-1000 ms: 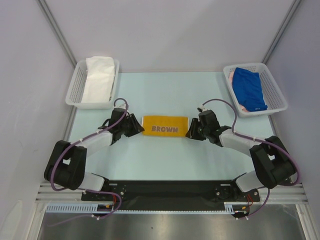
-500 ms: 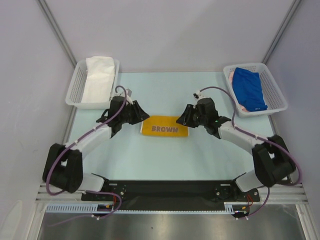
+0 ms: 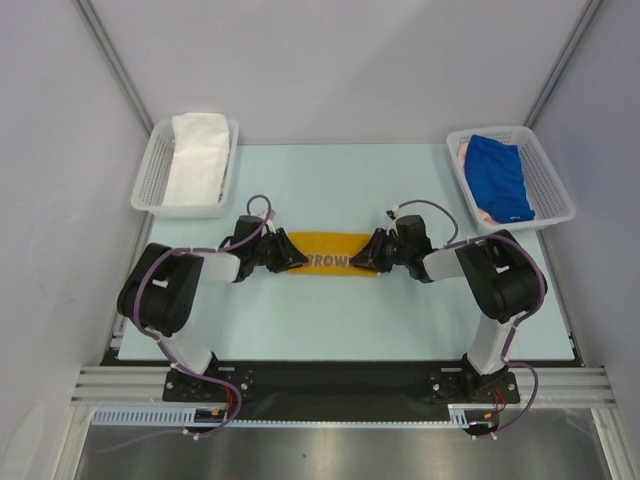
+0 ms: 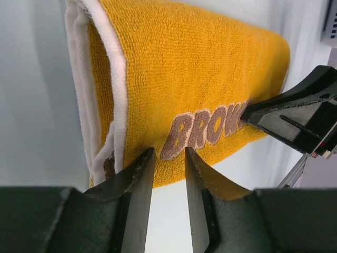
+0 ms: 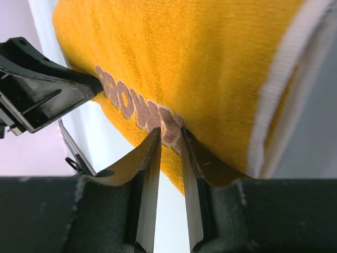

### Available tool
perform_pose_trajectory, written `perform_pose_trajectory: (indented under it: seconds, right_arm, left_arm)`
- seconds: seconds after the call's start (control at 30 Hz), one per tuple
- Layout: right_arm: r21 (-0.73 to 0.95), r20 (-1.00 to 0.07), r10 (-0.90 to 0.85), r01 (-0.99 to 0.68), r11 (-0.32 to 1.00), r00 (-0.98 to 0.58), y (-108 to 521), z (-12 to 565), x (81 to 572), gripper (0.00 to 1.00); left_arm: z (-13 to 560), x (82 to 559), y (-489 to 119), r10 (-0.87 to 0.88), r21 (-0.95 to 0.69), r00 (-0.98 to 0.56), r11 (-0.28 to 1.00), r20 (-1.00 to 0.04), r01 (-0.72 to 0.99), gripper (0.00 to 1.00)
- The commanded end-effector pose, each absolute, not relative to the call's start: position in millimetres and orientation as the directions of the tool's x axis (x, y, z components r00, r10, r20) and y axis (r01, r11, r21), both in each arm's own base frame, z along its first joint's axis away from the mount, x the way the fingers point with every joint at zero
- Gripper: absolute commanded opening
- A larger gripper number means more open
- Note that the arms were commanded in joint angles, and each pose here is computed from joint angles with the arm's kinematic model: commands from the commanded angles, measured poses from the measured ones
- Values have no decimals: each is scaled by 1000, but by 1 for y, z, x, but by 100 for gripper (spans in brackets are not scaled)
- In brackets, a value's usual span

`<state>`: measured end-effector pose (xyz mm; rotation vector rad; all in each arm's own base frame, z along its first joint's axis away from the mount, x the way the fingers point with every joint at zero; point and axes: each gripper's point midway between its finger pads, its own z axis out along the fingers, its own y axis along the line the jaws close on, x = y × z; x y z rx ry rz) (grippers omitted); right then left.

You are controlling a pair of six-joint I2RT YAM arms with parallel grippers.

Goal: Fold and stack the towels
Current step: Fold the towel

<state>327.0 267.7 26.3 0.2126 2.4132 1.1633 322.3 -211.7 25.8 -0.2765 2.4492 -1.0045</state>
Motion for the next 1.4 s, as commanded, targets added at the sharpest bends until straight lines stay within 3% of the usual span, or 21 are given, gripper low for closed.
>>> perform_pose_trajectory:
  seconds: [0.0, 0.4, 0.7, 0.93, 1.13, 1.37]
  right_arm:
    - [735, -307, 356, 18, 677, -883, 241, -3, 321, 28]
    - [727, -334, 352, 0, 687, -874, 234, 16, 324, 27]
    - [684, -460, 328, -94, 723, -825, 236, 73, 353, 30]
    - [711, -493, 312, -169, 683, -812, 281, 103, 379, 31]
    - [797, -416, 327, -167, 580, -849, 336, 85, 395, 28]
    - [781, -362, 345, -80, 620, -866, 320, 37, 408, 26]
  left_arm:
    - [4, 321, -197, -401, -691, -853, 720, -334, -68, 37]
    - [35, 336, -195, -412, -694, -820, 719, -396, -26, 42]
    - [87, 354, -193, -435, -692, -770, 722, -466, 11, 47]
    - [110, 371, -219, -431, -733, -763, 676, -481, 81, 46]
    - [80, 393, -234, -419, -746, -798, 664, -432, 55, 43]
    - [31, 394, -217, -414, -670, -824, 740, -387, -58, 41]
